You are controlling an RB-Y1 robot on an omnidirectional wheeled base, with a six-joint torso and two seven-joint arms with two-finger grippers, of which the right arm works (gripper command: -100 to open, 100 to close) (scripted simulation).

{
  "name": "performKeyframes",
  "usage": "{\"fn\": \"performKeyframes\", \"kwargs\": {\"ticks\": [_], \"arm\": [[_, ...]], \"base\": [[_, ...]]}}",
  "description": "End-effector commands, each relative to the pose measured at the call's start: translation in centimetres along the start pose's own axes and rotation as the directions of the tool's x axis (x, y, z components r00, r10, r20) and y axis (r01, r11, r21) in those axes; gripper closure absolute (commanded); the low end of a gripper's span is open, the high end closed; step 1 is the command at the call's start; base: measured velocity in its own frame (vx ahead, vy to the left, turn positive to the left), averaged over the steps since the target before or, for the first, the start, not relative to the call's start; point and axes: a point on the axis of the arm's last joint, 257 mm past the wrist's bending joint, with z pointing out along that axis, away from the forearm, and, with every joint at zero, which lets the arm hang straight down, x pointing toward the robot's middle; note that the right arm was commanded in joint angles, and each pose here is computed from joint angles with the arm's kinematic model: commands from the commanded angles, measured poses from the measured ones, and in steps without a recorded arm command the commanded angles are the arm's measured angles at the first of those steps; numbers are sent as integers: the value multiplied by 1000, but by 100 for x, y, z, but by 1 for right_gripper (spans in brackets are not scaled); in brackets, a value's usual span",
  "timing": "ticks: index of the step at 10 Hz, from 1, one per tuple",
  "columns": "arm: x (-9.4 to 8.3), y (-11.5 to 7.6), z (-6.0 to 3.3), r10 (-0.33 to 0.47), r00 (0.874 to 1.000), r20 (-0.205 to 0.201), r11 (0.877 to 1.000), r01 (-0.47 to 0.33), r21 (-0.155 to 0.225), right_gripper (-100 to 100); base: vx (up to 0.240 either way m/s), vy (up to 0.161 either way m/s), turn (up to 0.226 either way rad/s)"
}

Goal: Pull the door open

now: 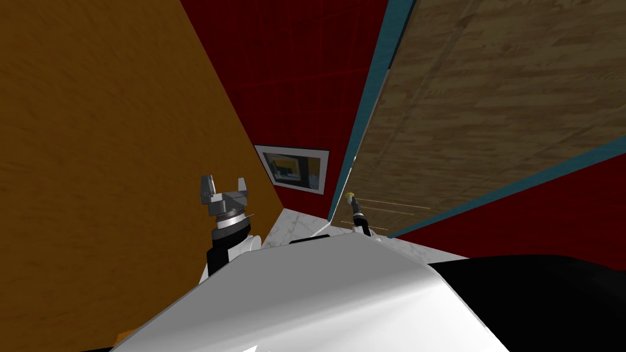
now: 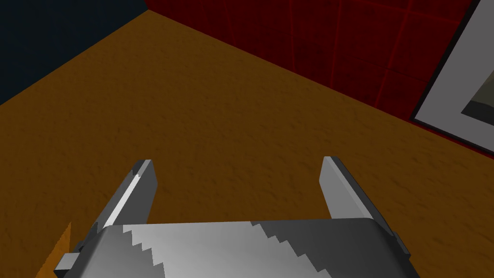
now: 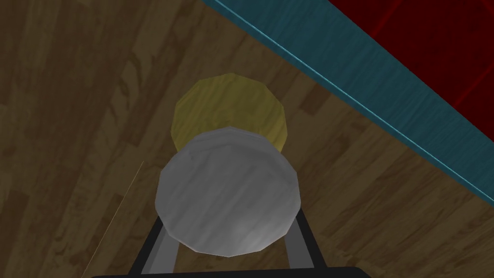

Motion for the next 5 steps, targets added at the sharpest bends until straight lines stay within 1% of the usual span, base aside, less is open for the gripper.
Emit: {"fn": "performKeyframes", "kwargs": {"ticks": [1, 2, 3, 4, 5], "arm": [[112, 13, -23, 40, 999, -15, 999, -40, 4, 100], [112, 13, -19, 81, 997, -14, 997, -81, 5, 100], [112, 13, -19, 84, 996, -14, 996, -84, 5, 100], [112, 13, -15, 124, 992, -13, 992, -124, 6, 100], [112, 13, -15, 129, 992, -13, 992, -129, 6, 100]], "base": [[-26, -13, 18], [-30, -12, 30], [-20, -7, 26], [-23, -5, 29], [-22, -5, -3]]}}
